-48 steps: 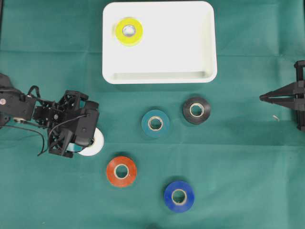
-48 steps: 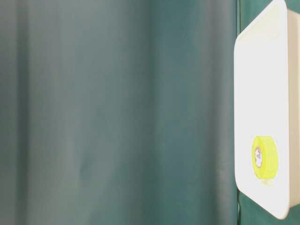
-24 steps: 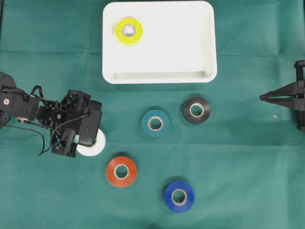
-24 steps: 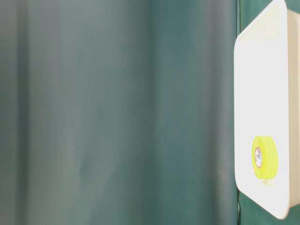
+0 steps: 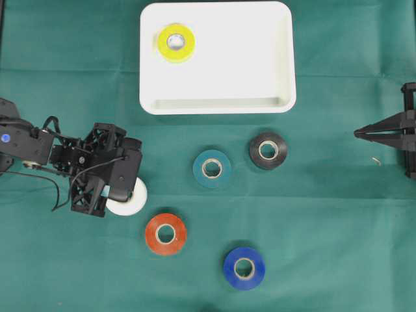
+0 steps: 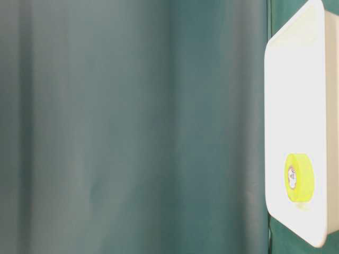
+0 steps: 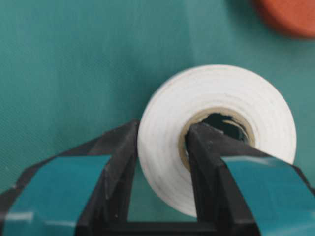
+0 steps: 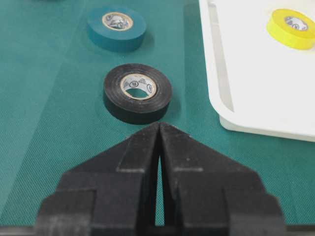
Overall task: Put the tape into the white case with the left arm.
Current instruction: 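Lower the left gripper and grasp the white tape roll, then carry the white tape with the left gripper into the tray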
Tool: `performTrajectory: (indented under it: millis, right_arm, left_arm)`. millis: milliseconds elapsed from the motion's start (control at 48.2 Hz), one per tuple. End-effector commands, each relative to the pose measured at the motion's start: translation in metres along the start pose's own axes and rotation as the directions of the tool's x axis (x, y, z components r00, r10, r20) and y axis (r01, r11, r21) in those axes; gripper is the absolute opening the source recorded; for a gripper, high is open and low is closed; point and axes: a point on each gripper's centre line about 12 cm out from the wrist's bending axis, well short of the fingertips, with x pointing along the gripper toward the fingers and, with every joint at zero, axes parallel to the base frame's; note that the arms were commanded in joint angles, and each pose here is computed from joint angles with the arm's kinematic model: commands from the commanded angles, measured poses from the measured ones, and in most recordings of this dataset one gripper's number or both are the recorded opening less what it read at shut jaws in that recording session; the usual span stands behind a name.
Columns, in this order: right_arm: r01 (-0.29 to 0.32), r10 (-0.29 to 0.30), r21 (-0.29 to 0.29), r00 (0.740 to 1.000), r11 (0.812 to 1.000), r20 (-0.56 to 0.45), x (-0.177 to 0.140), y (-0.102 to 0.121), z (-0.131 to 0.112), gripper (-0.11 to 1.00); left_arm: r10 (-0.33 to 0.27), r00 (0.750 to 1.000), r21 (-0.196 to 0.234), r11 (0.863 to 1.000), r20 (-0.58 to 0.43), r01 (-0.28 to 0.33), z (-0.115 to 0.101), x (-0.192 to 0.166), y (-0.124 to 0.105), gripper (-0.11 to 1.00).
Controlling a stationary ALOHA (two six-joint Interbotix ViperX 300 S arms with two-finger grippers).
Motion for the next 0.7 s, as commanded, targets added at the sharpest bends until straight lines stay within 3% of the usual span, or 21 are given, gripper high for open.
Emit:
performTrajectory:
  millis: [0, 415, 684]
  right_arm:
    - [0.001, -0.001, 0.0, 1.0, 1.0, 0.018, 0.001, 0.0, 0.006, -0.09]
    - [0.001, -0.001, 0.0, 1.0, 1.0, 0.015, 0.001, 0.0, 0.005, -0.09]
    - [0.0, 0.0, 0.0, 1.0, 1.0, 0.015, 0.001, 0.0, 0.005, -0.09]
  left_arm:
    - [-0.005, 0.998, 0.004, 1.0, 0.057, 0.005, 0.021, -0.016, -0.002, 0.28]
    - [-0.001, 0.998, 0.0, 1.0, 0.071, 0.001, 0.032, -0.038, 0.0, 0.28]
    - [0.053, 0.995, -0.061, 0.997, 0.087, -0.048, 0.037, -0.036, 0.027, 0.28]
